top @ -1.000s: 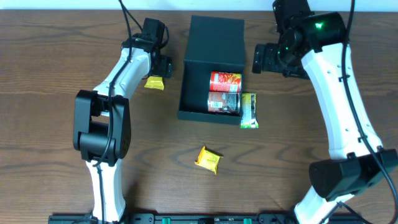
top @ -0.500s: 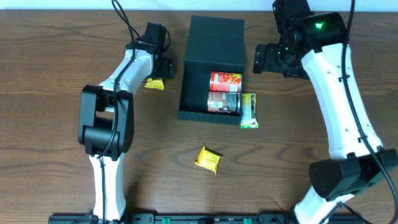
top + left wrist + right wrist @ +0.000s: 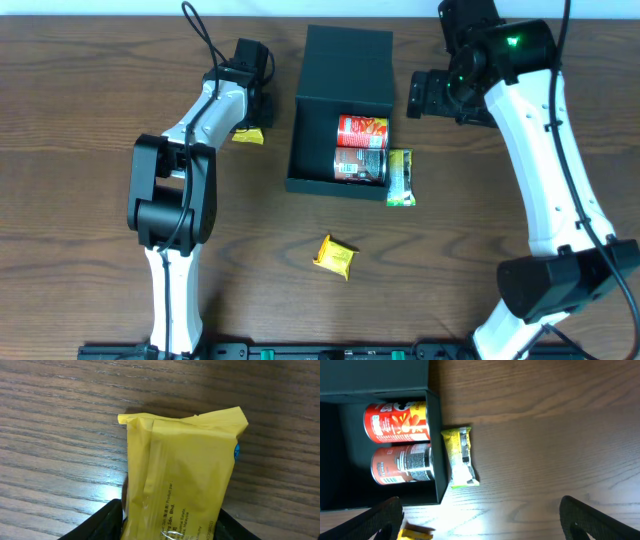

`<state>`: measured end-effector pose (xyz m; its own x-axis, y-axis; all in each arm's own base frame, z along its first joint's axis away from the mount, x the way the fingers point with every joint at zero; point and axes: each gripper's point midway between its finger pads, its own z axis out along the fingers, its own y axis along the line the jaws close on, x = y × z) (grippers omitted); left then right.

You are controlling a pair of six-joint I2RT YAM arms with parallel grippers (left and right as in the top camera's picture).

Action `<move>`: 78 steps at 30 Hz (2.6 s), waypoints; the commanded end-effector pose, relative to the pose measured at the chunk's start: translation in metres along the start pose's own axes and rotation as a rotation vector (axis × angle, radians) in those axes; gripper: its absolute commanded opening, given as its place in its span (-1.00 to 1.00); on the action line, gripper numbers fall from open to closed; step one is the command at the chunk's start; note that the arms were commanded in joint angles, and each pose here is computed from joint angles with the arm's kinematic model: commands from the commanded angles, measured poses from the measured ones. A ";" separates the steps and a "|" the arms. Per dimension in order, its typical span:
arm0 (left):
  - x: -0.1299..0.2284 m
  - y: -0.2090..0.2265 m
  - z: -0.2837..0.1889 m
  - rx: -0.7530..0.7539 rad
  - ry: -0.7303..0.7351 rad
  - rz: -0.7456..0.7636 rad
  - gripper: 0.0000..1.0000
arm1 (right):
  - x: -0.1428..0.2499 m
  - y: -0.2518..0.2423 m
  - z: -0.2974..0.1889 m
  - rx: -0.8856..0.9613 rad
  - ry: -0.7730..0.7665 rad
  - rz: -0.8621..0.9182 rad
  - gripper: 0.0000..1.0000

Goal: Pack container
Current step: 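Grasp the yellow snack bar left of the box with the left gripper, then carry the yellow bar into the box beside the cans and release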

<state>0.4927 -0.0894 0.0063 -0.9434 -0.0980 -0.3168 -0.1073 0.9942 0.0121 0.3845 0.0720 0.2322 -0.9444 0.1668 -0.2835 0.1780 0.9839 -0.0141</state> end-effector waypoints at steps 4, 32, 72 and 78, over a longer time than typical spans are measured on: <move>0.006 0.002 0.006 -0.009 0.022 -0.003 -0.04 | -0.002 -0.002 -0.002 0.010 -0.012 0.013 0.99; -0.002 0.002 -0.089 0.013 -0.030 0.007 -0.17 | -0.006 0.000 -0.002 0.004 -0.027 0.015 0.98; 0.035 -0.126 -0.104 0.144 -0.090 0.212 -0.19 | -0.006 0.000 -0.002 0.005 -0.026 0.011 0.99; 0.053 -0.139 -0.088 0.147 -0.032 0.211 -0.21 | -0.004 -0.001 -0.002 0.007 -0.021 0.010 0.98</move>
<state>0.4326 -0.2280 0.0805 -0.9191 0.1215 -0.3749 0.1471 0.9883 -0.0404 0.3878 0.0727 0.2331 -0.9403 0.1677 -0.2960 0.1782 0.9839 -0.0087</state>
